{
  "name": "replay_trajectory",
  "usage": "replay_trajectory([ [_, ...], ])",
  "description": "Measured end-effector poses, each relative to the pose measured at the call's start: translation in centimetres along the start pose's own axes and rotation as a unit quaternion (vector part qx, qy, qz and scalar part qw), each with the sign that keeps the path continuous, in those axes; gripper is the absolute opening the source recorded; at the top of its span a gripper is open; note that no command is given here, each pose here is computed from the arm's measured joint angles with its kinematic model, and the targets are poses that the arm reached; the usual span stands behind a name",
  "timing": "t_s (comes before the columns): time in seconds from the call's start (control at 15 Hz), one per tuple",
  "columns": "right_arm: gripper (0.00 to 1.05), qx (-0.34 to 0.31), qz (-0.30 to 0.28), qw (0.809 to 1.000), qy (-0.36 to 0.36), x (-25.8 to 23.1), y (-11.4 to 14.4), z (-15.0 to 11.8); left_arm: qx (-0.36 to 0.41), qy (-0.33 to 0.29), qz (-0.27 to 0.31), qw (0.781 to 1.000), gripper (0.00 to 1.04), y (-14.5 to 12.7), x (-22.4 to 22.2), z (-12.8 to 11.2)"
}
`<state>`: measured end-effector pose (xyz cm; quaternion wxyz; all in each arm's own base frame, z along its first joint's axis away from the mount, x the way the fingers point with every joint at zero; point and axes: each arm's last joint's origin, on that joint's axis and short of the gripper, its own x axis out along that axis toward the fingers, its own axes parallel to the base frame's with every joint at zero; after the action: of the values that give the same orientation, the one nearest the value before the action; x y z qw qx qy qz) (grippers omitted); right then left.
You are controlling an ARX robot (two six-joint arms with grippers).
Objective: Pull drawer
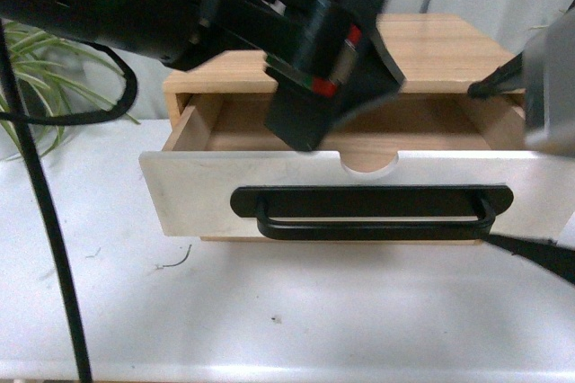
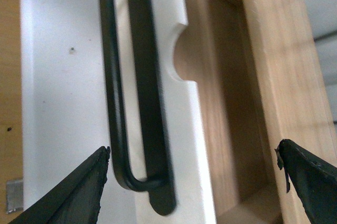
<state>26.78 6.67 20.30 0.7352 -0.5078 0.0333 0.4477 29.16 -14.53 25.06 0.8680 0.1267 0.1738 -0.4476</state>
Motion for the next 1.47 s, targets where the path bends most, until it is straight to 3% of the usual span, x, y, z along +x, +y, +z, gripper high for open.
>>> replay_trajectory([
  [0.2,0.98,0.052,-0.053,0.997,0.009,-1.8,-2.1,-1.7,-0.069,-0.059,0.094,0.991,0.98,3.3,-3.2,-0.1],
  [0.4,0.98,0.139,-0.173,0.975,0.018,-4.5,-5.6,-3.3,-0.146,-0.101,0.200,0.964,0.98,6.2,-7.1,-1.6],
  [0.53,0.98,0.241,-0.269,0.932,0.029,-7.1,-7.9,-3.9,-0.190,-0.120,0.299,0.927,0.98,7.2,-10.5,-2.7],
  [0.67,0.98,0.391,-0.332,0.858,0.015,-10.5,-8.4,-4.2,-0.207,-0.157,0.399,0.879,0.98,7.1,-14.5,-3.9],
  [0.73,0.98,0.453,-0.368,0.812,-0.019,-12.9,-8.6,-3.7,-0.218,-0.173,0.448,0.849,0.98,6.7,-17.0,-4.4],
  [0.8,0.98,0.477,-0.389,0.787,-0.044,-14.4,-8.5,-3.0,-0.228,-0.178,0.477,0.830,0.98,6.2,-18.7,-4.6],
  [0.87,0.88,0.487,-0.431,0.759,-0.037,-15.4,-7.2,-1.7,-0.208,-0.200,0.484,0.826,0.93,5.3,-20.4,-4.7],
  [0.93,0.75,0.499,-0.440,0.746,-0.025,-15.7,-4.4,-0.4,-0.157,-0.210,0.466,0.845,0.80,3.7,-20.7,-5.0],
  [1.0,0.58,0.512,-0.429,0.744,-0.017,-15.5,-0.9,0.6,-0.132,-0.200,0.445,0.863,0.64,1.8,-19.6,-6.6],
  [1.07,0.45,0.499,-0.448,0.741,-0.031,-15.8,0.7,1.1,-0.136,-0.182,0.440,0.869,0.51,1.0,-18.6,-8.2],
  [1.27,0.09,0.502,-0.443,0.742,-0.033,-14.2,4.5,0.7,-0.132,-0.181,0.447,0.866,0.13,-1.4,-17.8,-10.7],
  [1.33,0.02,0.508,-0.442,0.739,-0.025,-13.7,5.7,0.3,-0.132,-0.182,0.447,0.866,0.02,-1.9,-17.7,-11.2],
  [1.47,0.02,0.504,-0.448,0.738,-0.031,-12.9,7.1,0.9,-0.136,-0.172,0.443,0.869,0.02,-3.1,-17.1,-12.7],
])
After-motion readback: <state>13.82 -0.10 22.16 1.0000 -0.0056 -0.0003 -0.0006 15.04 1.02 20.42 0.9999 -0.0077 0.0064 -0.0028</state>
